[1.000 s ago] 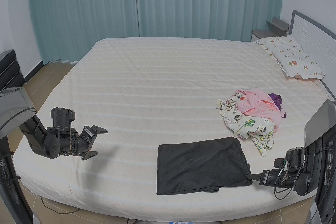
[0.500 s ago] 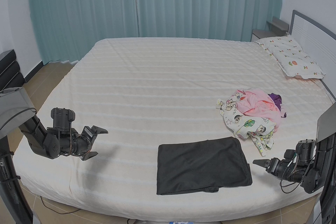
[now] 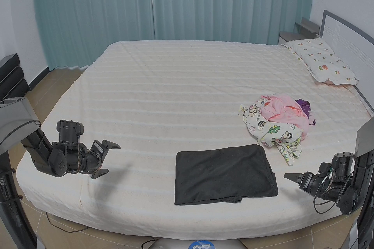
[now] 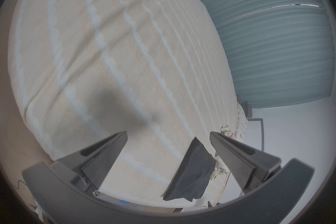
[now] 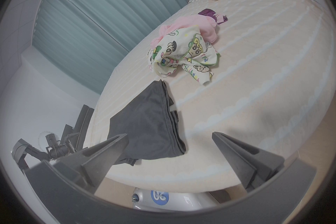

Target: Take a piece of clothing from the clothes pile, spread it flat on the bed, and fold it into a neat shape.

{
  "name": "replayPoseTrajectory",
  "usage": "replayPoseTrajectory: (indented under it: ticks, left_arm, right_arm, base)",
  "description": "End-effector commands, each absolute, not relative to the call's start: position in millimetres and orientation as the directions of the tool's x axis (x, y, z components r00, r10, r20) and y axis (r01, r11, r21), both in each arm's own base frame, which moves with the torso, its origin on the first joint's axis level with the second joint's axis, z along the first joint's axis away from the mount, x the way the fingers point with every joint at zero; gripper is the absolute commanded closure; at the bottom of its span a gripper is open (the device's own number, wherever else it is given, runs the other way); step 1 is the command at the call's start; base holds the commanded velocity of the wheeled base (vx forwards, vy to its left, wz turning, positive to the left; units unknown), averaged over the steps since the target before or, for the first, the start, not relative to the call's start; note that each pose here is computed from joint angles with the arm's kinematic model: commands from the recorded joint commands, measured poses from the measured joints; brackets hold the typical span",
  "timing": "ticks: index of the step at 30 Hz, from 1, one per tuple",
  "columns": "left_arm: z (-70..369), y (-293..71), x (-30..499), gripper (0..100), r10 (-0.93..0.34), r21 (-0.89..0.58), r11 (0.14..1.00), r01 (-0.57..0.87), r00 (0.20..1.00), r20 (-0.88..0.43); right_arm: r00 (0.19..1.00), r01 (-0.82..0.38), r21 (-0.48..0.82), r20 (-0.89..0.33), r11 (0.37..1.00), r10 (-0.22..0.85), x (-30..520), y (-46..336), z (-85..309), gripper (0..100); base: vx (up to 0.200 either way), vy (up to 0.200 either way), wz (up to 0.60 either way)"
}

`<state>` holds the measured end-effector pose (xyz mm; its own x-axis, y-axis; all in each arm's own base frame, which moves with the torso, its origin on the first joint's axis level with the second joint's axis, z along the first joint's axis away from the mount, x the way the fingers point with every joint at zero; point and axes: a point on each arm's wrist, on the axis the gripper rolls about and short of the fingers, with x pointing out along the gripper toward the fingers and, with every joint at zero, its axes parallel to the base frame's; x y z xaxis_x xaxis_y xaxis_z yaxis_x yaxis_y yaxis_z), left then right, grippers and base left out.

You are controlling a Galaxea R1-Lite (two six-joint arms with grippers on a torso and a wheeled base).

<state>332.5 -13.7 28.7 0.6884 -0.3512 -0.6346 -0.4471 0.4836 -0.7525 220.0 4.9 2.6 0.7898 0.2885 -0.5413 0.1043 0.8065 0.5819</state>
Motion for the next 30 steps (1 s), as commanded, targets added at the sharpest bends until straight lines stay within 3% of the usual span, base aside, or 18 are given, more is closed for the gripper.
replayPoseTrajectory:
  ticks: [1, 4, 16, 29, 30]
  left_arm:
    - [29.5, -13.8, 333.6, 0, -0.351, -0.755, 0.483, -0.443, 0.692, -0.631]
    - [29.2, -13.8, 334.0, 0, -0.351, -0.755, 0.482, -0.444, 0.692, -0.631]
    - [30.9, -20.4, 334.5, 0, -0.342, -0.753, 0.491, -0.438, 0.698, -0.629]
    - [34.2, -61.1, 335.2, 0, -0.407, -0.755, 0.549, -0.36, 0.674, -0.617]
    - [19.7, -79.3, 332.8, 0, -0.436, -0.722, 0.614, -0.319, 0.625, -0.647]
  right_arm:
    - [0.797, 0.096, 0.583, -0.531, 0.807, 0.289, 216.8, 5.0, 5.9, 0]
    - [0.796, 0.097, 0.583, -0.532, 0.807, 0.289, 216.8, 5.0, 5.5, 0]
    - [0.786, 0.076, 0.584, -0.535, 0.808, 0.312, 216.6, 11.3, 4.9, 0]
    - [0.769, 0.029, 0.582, -0.532, 0.813, 0.353, 215.7, 22.9, 5.5, 0]
    - [0.769, 0.032, 0.582, -0.534, 0.812, 0.352, 215.7, 22.9, 5.2, 0]
  base:
    - [0.0, 0.0, 0.0]
    - [0.0, 0.0, 0.0]
    - [0.0, -0.2, 0.0]
    - [0.0, -0.185, 0.0]
    - [0.0, 0.0, 0.0]
